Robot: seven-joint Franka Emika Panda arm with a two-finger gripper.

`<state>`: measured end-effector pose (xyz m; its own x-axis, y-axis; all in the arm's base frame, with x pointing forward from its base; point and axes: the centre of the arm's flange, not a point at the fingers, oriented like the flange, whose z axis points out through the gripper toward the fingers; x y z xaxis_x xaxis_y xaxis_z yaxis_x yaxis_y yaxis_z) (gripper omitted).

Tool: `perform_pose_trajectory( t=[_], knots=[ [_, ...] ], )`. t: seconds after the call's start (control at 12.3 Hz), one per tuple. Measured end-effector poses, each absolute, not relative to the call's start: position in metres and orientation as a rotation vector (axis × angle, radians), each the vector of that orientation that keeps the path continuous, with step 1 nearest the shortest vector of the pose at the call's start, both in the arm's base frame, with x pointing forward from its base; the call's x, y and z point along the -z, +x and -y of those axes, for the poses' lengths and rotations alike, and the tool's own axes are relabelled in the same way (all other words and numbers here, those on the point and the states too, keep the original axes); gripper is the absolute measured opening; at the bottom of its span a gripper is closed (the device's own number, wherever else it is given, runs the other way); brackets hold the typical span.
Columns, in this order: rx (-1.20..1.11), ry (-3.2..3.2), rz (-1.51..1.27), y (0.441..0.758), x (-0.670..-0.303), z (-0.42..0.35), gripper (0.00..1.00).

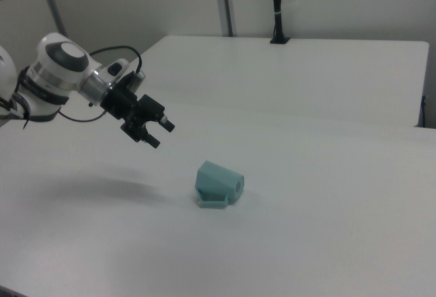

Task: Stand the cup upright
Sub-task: 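Move the gripper down toward the teal cup lying on its side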

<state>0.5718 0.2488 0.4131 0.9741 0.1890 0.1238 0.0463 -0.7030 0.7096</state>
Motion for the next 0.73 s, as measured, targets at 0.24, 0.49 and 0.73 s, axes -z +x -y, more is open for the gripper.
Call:
perform_pose_trajectory(
  t=[0.24, 0.49, 0.73],
  knots=[
    [-0.267, 2.255, -0.212, 0.572, -0.383, -0.26, 1.0],
    [-0.228, 2.176, -0.251, 0.579, -0.342, -0.251, 1.0],
    [-0.202, 2.117, -0.233, 0.59, -0.316, -0.224, 1.0]
  ],
)
